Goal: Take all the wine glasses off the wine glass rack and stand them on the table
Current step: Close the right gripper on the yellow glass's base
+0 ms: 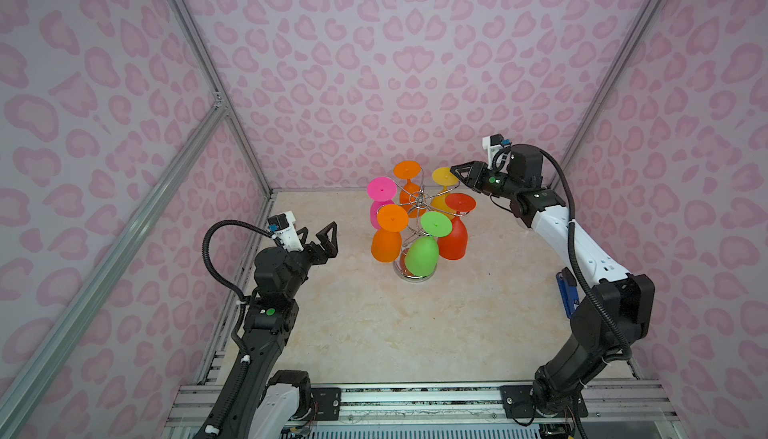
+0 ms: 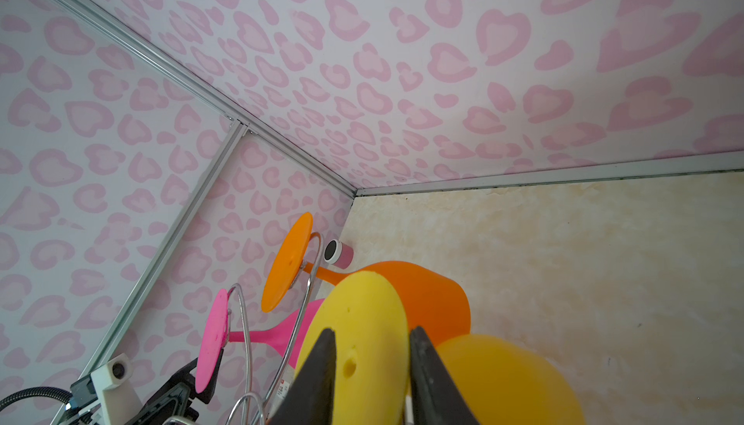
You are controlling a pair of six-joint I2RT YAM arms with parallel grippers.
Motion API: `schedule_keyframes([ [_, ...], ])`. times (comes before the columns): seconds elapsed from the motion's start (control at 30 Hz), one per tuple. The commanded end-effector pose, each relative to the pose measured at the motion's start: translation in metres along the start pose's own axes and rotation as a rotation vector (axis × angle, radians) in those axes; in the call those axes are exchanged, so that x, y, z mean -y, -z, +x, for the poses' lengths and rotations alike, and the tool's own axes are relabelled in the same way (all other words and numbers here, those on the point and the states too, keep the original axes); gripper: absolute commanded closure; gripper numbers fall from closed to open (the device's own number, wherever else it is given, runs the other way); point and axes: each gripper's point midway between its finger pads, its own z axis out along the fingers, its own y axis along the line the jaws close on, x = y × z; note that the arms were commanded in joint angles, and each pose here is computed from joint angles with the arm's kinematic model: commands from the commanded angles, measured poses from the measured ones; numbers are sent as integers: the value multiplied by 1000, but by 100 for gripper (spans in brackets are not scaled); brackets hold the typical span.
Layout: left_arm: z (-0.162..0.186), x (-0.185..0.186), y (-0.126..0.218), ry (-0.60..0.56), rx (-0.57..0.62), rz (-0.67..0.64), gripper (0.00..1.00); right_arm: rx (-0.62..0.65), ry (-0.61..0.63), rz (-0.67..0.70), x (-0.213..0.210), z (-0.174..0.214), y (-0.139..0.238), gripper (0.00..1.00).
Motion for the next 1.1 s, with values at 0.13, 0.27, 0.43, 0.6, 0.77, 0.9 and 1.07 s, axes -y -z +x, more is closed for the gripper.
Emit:
schedule_keyframes([
  [0.13,-1,-2,-1,-13,8,-8,3,-20,-21,-21,-2,2,0,77],
  [0.27,-1,-2,-2,-13,7,-10,3,-24,-32,-33,-3,1,2,80],
  [0.43,0,-3,-3,-12,4,-13,3,-32,-39,-43,-4,2,3,85],
  [0.6,-1,-3,-3,-13,4,-15,3,-34,-64,-57,-3,2,4,90],
  [0.77,-1,-4,-3,-14,2,-17,3,-7,-131,-134,-6,-6,8,96],
  [0.9,-1,-3,-4,-13,2,-17,3,4,-148,-161,-7,-12,11,100],
  [1.07,0,-4,-4,-13,-2,-19,3,26,-172,-214,-16,-21,14,100],
])
